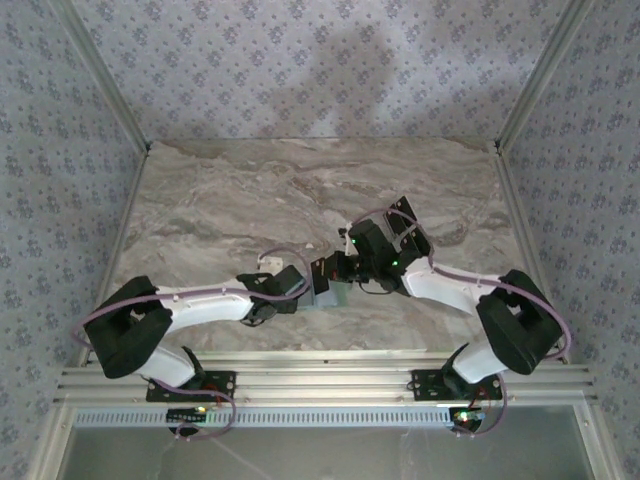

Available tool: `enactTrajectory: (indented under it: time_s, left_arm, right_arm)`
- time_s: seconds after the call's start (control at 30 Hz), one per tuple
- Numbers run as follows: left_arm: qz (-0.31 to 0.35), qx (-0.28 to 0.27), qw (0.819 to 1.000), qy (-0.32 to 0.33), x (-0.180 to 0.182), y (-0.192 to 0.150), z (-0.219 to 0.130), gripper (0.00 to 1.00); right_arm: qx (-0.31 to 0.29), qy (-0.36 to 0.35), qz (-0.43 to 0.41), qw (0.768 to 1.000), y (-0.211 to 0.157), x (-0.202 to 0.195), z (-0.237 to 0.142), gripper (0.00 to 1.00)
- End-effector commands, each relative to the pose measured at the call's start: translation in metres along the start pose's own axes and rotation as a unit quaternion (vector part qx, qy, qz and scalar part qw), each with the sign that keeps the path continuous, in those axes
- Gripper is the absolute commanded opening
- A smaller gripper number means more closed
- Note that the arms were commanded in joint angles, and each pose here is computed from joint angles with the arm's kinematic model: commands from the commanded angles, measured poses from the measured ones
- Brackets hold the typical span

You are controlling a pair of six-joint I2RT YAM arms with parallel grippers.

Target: Put the credit cards into the card holder

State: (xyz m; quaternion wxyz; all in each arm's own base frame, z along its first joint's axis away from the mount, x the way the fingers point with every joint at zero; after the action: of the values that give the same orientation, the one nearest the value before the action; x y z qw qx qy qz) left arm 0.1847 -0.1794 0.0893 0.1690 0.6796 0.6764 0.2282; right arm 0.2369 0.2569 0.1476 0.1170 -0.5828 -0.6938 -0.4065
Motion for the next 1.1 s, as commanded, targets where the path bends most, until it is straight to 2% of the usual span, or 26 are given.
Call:
enactTrajectory:
  time_s: [0.0,0.23,0.5,0.67,0.83,1.07]
  left_arm:
    - [0.003,0.000,1.000,0.017,0.007,-0.005,-0.001,1.00]
    - [0.001,-0.001,1.000,0.017,0.008,-0.005,-0.002,1.00]
    - [-0.010,-0.028,0.999,-0.016,0.001,0.014,-0.022,1.00]
    - [-0.002,-0.032,0.999,-0.028,-0.010,0.022,-0.021,1.00]
    - [0.009,-0.022,1.000,-0.017,-0.017,0.019,-0.010,1.00]
    - [-0.002,-0.018,1.000,0.009,-0.005,0.009,-0.004,1.00]
  right_arm:
    - [-0.004,0.018,0.000,1.000,0.002,0.007,0.008,0.00]
    - [-0.007,0.001,0.005,1.000,-0.006,-0.010,0.017,0.00]
    - [0.005,-0.022,0.015,1.000,-0.018,-0.033,0.020,0.00]
    - [0.006,-0.021,0.016,1.000,-0.021,-0.035,0.019,0.00]
    - [0.008,-0.027,0.018,0.999,-0.024,-0.039,0.019,0.00]
    - [0.008,-0.017,0.020,1.000,-0.021,-0.038,0.016,0.00]
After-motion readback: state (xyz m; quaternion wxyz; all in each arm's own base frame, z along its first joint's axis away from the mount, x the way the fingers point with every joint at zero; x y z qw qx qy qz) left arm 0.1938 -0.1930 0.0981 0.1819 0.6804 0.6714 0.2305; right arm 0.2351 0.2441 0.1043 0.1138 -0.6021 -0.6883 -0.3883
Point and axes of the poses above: each hand's point on the last joint's axis, 136 mm out from that joint toward the fingers, its own z axis out along the fingers, its own x axis along the line the jaws close on, y = z × x, the point moved 7 cm from there along -z, back along the fingers, and after that the axes turned 4 degrees about -z, right-handed, at the moved point
